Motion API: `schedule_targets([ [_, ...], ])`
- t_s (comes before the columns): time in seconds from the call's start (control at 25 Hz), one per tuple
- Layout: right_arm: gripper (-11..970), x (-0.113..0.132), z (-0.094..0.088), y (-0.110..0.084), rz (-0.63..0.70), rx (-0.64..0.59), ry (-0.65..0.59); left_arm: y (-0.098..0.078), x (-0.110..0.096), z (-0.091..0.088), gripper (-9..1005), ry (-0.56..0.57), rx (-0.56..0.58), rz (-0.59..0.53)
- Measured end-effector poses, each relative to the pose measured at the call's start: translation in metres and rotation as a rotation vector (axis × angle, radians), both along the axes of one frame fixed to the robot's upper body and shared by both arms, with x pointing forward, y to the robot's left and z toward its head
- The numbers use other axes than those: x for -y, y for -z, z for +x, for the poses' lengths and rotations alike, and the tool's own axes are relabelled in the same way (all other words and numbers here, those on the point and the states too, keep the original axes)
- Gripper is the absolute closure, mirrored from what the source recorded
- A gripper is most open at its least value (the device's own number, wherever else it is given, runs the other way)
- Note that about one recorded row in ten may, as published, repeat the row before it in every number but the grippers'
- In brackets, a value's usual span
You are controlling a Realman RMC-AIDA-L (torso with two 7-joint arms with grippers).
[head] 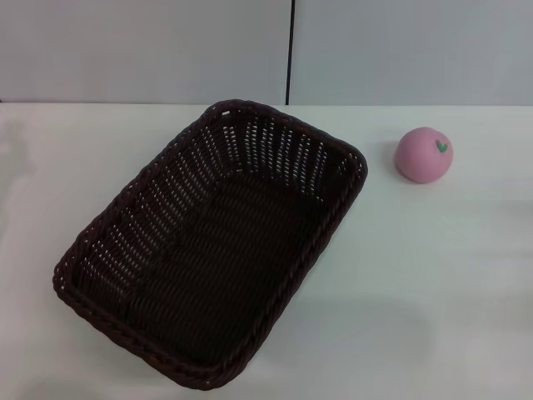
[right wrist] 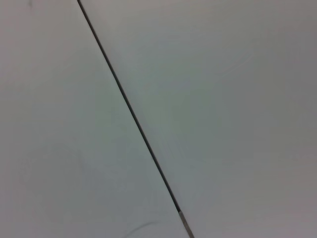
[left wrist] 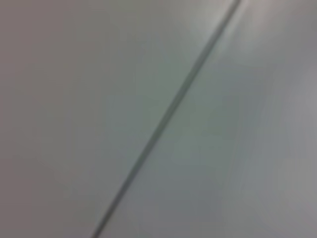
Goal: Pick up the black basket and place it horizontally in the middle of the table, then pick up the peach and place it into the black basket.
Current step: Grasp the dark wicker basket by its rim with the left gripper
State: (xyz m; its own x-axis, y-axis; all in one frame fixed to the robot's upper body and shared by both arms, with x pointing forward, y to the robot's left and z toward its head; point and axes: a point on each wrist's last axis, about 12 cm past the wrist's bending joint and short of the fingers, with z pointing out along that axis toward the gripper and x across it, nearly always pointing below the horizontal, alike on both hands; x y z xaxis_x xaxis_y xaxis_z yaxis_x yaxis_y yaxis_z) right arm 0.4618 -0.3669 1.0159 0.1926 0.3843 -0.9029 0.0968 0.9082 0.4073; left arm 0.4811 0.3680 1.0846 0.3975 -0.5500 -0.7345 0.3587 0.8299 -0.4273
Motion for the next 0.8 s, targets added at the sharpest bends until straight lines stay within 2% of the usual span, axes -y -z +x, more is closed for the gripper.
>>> schedule_targets([
  [0.16, 356, 0.0, 0.0, 0.0, 0.001, -0.004, 0.0, -0.006, 0.003, 0.005, 934, 0.092, -0.003, 0.086],
  [0.24, 356, 0.0, 0.0, 0.001, 0.002, -0.008, 0.001, -0.015, 0.007, 0.012, 903, 0.206, 0.002, 0.196],
  [0.28, 356, 0.0, 0.001, 0.001, 0.002, -0.01, 0.002, -0.016, 0.008, 0.013, 878, 0.218, 0.002, 0.206],
  [0.36, 356, 0.0, 0.001, 0.001, 0.003, -0.012, 0.001, -0.023, 0.01, 0.019, 828, 0.327, -0.015, 0.284],
  [0.52, 356, 0.0, 0.002, 0.001, 0.004, -0.014, 0.001, -0.034, 0.01, 0.036, 727, 0.506, -0.133, 0.346],
  [0.8, 356, 0.0, 0.002, 0.003, 0.007, -0.03, 0.004, -0.057, 0.011, 0.058, 411, 0.775, -0.418, 0.503],
])
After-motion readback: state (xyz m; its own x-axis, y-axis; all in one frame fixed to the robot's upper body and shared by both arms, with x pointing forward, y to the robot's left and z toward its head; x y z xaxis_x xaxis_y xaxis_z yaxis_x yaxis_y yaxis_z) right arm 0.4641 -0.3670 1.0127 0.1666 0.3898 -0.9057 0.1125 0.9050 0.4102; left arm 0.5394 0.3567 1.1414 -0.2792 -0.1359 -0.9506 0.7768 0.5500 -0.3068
